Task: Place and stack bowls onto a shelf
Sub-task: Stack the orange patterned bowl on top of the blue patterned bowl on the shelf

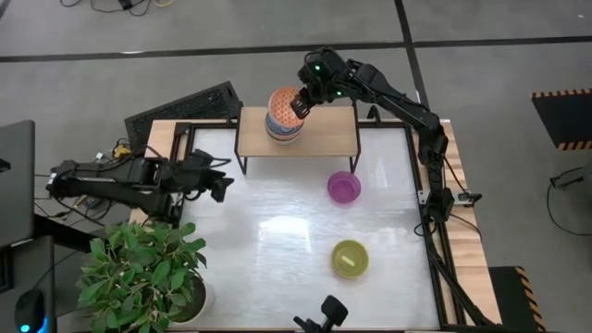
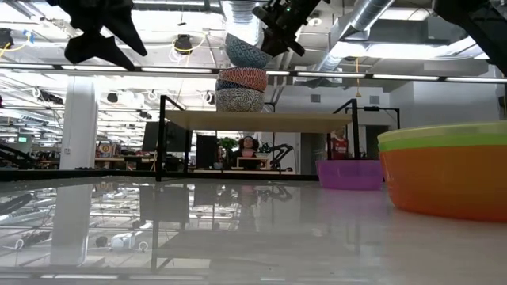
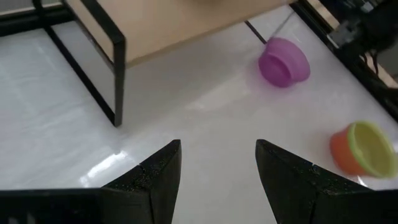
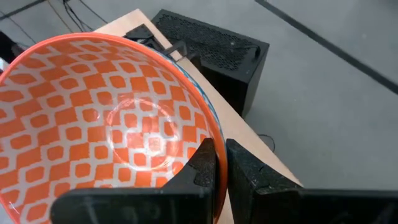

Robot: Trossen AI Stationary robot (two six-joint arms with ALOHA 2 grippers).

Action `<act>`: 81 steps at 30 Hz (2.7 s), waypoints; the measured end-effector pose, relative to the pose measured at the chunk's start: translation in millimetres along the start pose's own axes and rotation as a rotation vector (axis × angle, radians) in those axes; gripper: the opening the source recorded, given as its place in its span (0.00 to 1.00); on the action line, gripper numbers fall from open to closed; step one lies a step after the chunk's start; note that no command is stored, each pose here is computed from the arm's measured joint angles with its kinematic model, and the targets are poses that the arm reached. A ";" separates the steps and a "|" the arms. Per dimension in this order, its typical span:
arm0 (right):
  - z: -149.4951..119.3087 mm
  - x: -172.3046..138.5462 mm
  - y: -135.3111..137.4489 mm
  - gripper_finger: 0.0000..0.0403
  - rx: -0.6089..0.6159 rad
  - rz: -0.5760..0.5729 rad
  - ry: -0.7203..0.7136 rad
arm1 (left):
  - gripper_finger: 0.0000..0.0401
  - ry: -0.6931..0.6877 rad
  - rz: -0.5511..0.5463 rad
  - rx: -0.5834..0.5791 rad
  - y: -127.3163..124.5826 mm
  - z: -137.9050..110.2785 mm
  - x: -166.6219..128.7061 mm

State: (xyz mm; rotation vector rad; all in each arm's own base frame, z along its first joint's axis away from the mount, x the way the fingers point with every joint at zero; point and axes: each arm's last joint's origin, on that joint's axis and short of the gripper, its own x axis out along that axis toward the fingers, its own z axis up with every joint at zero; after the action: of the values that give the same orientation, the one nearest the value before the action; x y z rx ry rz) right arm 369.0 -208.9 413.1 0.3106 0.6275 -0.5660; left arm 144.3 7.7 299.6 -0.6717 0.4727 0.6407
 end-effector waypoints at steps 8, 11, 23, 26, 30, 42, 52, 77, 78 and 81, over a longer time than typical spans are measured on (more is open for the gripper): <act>6.2 0.0 -7.7 0.10 -0.036 -0.004 -0.052 | 0.47 0.022 0.024 -0.059 12.6 12.4 6.6; 7.0 0.0 -13.0 0.10 -0.039 0.004 -0.052 | 0.47 0.035 0.025 -0.049 17.9 16.9 8.7; 6.8 0.0 -20.7 0.10 -0.046 -0.010 -0.041 | 0.47 0.020 0.054 -0.053 37.0 33.4 13.4; 6.6 0.0 -19.5 0.10 -0.050 0.013 -0.039 | 0.47 0.009 0.060 -0.052 41.3 37.2 13.8; 6.4 0.0 -18.2 0.10 -0.052 0.047 -0.035 | 0.47 0.007 0.045 -0.064 45.4 41.2 14.1; 5.8 -0.4 -13.3 0.10 -0.058 0.123 -0.027 | 0.47 0.037 -0.010 -0.063 53.0 46.1 13.9; 3.3 -0.3 -13.9 0.10 -0.048 0.122 0.000 | 0.47 0.045 -0.025 -0.039 52.9 46.0 13.9; -3.0 15.4 -15.6 0.10 -0.086 0.117 0.001 | 0.47 0.046 -0.024 -0.032 52.9 46.0 13.9; -3.4 15.9 -15.8 0.10 -0.092 0.117 0.003 | 0.47 0.046 -0.024 -0.032 52.9 46.0 13.9; -5.2 17.9 -16.1 0.10 -0.098 0.116 0.013 | 0.47 0.046 -0.024 -0.033 52.9 45.9 13.9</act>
State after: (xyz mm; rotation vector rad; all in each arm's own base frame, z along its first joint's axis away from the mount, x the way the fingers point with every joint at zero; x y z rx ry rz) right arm 369.1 -226.8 396.2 0.2568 0.6435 -0.4211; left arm 127.4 77.1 301.0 -0.7234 0.4970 0.6126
